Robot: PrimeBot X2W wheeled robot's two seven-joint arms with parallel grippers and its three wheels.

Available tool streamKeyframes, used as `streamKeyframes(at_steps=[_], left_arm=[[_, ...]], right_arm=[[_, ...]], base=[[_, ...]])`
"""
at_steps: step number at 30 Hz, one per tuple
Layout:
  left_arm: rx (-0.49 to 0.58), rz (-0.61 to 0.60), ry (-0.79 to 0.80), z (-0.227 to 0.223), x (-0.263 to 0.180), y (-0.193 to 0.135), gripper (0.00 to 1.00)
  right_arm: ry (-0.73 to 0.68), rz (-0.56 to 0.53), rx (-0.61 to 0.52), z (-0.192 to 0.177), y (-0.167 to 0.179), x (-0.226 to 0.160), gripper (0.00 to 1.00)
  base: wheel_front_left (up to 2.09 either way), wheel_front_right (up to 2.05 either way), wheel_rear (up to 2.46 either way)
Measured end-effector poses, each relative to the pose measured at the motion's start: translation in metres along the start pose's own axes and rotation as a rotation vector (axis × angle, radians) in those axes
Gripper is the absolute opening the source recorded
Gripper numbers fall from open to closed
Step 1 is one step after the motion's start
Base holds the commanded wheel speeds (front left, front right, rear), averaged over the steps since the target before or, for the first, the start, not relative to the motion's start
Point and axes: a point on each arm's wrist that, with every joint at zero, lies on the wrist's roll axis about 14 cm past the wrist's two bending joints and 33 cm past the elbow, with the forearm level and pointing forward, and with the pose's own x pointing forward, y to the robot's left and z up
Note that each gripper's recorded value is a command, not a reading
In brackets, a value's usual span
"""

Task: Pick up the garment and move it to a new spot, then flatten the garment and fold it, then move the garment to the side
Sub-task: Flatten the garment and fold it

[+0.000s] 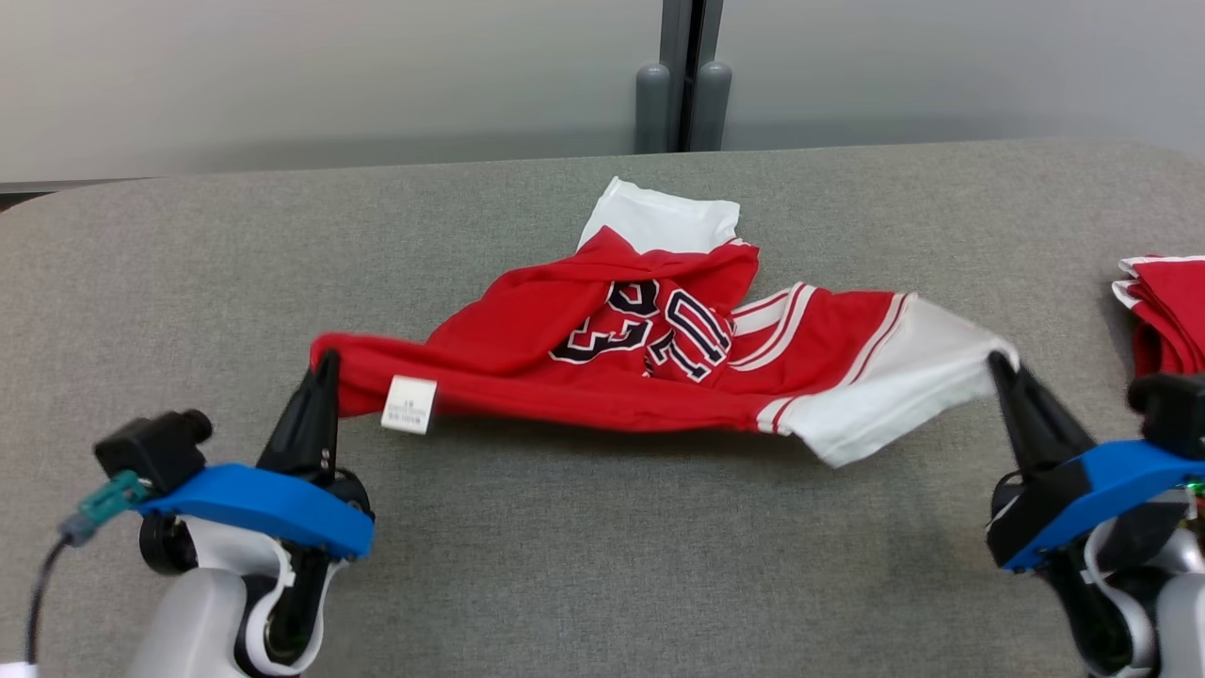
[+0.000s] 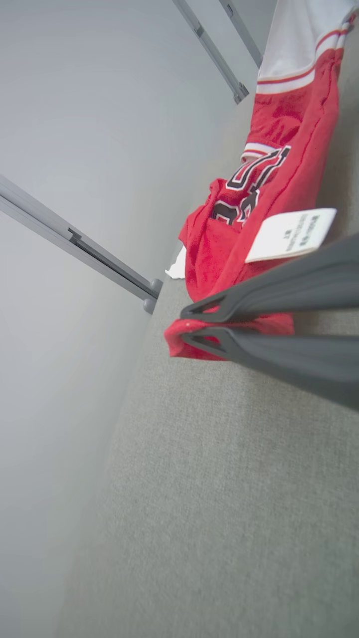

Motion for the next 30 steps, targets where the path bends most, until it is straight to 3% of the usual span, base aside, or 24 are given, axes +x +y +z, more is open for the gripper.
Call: streamKeyframes(at_steps=[6,18,20,24,30], left_arm=[[-0.198,-0.18,-0.14,0.059,-0.001,-0.052,0.0],[-0.334,-0.432,-0.196,0.144,-0.016,-0.119,0.0],[-0.316,-0.447,-0.188,0.152,-0.011,-0.124,0.0],[-0.238,-0.417,-0.153,0.159,0.013,-0.116,0.0],[-0.135,-0.266,-0.085,0.148,0.082,-0.074,0.0]], right_arm=[[-0.185,0.026,-0.035,0.066,0.01,-0.018,0.0],[-0.558,0.052,-0.181,0.192,0.04,-0.069,0.0],[-0.593,0.045,-0.208,0.207,0.039,-0.069,0.0],[-0.595,0.036,-0.206,0.225,0.028,-0.044,0.0],[-0.438,0.04,-0.164,0.213,0.008,0.04,0.0]], base=[[0.0,0.0,0.0],[0.0,0.0,0.0],[0.0,0.0,0.0],[0.0,0.0,0.0],[0.0,0.0,0.0]])
